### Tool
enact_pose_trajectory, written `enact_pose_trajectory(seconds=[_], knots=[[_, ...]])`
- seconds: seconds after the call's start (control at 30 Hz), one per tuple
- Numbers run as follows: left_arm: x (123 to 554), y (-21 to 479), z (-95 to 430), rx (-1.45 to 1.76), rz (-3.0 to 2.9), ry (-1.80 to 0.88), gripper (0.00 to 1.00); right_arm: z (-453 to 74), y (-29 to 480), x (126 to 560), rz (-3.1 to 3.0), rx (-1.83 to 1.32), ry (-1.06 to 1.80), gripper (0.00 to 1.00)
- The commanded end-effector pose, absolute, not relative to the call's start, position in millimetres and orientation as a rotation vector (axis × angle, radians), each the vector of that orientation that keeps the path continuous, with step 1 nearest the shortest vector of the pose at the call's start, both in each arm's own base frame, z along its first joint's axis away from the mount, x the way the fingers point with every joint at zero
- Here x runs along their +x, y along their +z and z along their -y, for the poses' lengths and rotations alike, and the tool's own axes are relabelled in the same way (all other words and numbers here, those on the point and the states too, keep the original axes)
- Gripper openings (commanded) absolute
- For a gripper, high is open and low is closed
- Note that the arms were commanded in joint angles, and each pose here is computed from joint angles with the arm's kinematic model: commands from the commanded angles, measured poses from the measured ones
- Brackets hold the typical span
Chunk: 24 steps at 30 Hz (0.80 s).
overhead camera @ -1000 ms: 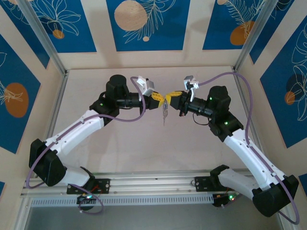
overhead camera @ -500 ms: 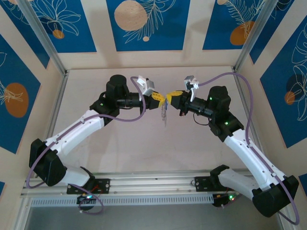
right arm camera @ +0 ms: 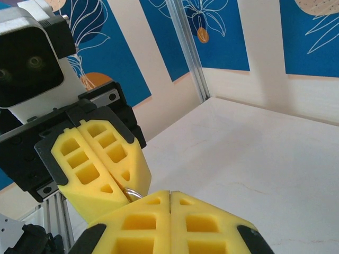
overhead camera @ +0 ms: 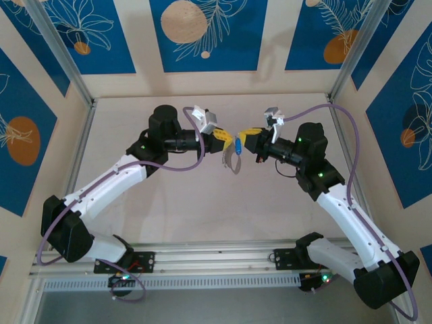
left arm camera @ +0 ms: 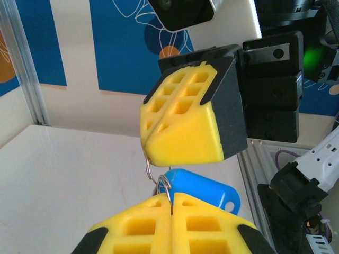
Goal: Put the keys on the keyring
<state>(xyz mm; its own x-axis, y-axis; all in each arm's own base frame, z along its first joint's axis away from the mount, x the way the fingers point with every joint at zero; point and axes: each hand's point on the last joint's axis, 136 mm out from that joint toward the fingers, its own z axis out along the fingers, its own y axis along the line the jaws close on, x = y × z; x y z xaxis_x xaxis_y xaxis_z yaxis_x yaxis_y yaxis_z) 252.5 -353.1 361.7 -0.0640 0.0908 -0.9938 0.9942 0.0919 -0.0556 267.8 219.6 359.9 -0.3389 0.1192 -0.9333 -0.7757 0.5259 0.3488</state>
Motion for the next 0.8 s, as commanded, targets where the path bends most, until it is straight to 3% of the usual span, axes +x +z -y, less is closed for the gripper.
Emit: enact_pose_trajectory(seconds=[0.0,0.23,0.3,0.37,0.47,0.77], knots=[[240,389,357,1.187,-1.232,-1.158,0.00,-221,345,270,-1.716,-0.545,1.048,0.00],[244,394,357,1.145,-1.221,-1.165,0.00,-230,334,267,-1.767,-0.563,1.141,0.00],[244,396,357,1.134,-1.217,-1.172,0.00,-221,325,276,-1.817,-0.503,1.096,0.23],[243,396,357,1.131,-1.214,-1.182,0.00,-208,321,282,-1.834,-0.434,1.082,0.40],[243,398,358,1.127,-1.212,-1.199,0.00,-190,321,285,-1.823,-0.347,1.082,0.51],[244,398,359,1.076,-1.209,-1.258,0.00,-175,333,269,-1.775,-0.266,1.124,0.55]])
